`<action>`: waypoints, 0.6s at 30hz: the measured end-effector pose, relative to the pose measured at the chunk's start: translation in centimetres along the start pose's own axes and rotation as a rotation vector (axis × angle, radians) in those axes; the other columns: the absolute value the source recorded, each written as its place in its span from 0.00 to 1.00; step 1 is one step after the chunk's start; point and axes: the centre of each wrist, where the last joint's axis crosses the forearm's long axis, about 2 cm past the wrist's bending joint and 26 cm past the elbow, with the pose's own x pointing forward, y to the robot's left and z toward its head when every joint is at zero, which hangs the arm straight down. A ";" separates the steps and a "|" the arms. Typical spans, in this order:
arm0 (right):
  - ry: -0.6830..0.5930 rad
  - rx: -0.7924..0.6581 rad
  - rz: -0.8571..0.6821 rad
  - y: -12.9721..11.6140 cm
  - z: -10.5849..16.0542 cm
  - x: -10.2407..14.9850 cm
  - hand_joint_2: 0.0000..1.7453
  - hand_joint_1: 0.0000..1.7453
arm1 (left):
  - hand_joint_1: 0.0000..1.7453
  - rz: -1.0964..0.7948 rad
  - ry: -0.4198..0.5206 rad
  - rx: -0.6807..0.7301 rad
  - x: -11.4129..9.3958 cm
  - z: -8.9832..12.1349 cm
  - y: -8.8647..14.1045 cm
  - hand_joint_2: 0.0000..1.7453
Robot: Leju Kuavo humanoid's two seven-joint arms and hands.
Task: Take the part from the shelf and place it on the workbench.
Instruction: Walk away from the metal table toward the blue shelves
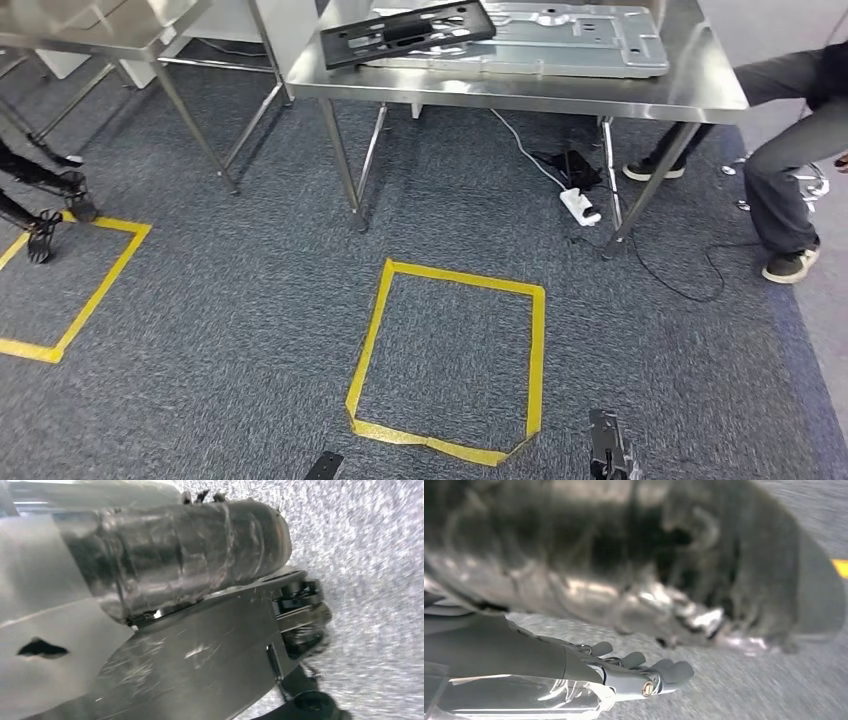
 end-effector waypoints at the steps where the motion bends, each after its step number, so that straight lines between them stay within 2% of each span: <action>1: 0.028 0.023 0.019 0.3 0.2 -0.2 0.00 0.00 | 0.00 0.003 0.001 0.001 0.0 0.0 0.1 0.00; 6: 0.133 0.140 0.081 1.9 1.1 -0.1 0.00 0.00 | 0.00 0.007 0.027 -0.003 -0.2 -0.2 0.5 0.00; 12: 0.178 0.180 0.097 2.4 1.4 -0.2 0.00 0.00 | 0.00 0.002 0.033 -0.005 -0.2 -0.3 0.7 0.00; 16: 0.305 0.324 0.133 3.9 2.4 -0.3 0.00 0.00 | 0.00 -0.036 0.024 -0.016 -0.4 -0.3 0.9 0.00; 18: 0.339 0.346 0.137 4.0 2.7 -0.7 0.00 0.00 | 0.00 -0.057 0.015 -0.017 -0.4 -0.3 0.9 0.00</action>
